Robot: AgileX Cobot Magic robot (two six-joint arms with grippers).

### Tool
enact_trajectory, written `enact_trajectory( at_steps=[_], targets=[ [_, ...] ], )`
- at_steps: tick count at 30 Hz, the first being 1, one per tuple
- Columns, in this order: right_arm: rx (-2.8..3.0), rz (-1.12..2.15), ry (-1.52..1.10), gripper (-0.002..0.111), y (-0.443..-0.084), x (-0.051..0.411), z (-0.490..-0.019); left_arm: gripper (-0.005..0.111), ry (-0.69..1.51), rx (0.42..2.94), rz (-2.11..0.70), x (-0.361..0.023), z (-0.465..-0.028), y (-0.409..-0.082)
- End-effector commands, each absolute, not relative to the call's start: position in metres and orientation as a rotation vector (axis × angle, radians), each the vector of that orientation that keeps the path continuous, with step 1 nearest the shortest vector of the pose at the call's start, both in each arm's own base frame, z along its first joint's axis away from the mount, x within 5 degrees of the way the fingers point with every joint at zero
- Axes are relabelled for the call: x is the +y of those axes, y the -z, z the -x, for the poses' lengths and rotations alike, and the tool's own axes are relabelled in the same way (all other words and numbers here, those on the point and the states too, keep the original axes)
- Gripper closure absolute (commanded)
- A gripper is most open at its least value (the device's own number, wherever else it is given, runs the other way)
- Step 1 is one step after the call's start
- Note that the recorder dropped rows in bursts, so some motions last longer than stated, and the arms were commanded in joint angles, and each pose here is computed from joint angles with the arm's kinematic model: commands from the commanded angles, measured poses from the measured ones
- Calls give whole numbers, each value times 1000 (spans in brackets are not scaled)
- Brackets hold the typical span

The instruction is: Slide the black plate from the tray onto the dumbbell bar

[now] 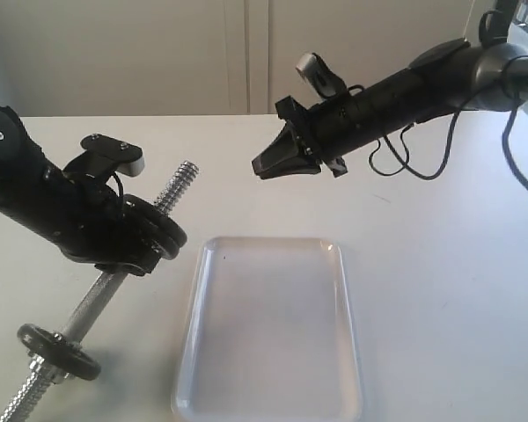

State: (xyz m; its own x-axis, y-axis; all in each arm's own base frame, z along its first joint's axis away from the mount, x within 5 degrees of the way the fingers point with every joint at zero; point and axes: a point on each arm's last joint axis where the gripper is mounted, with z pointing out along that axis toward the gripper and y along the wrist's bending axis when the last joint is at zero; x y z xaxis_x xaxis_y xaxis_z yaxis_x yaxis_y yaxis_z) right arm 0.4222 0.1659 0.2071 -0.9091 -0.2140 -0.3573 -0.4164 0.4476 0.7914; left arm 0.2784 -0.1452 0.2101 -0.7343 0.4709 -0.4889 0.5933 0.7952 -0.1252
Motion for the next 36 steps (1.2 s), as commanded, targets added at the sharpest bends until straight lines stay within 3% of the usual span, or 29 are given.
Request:
enact_trajectory(
  at_steps=[1, 10, 25, 29, 36],
  targets=[
    [2395, 626, -1415, 107, -243, 163, -415, 107, 466, 2509, -525, -148, -292, -220],
    [2273, 778, -1354, 107, -306, 180, -382, 107, 476, 2533, -428, -149, -296, -213],
    [2199, 926, -1322, 107, -341, 203, -349, 106, 477, 2631, -444, -152, -298, -190],
    [2200, 928, -1313, 107, -343, 203, -347, 91, 479, 2637, -447, -152, -298, -189],
    [2214, 913, -1312, 107, -344, 202, -346, 49, 487, 2650, -462, -151, -295, -192]
  ],
)
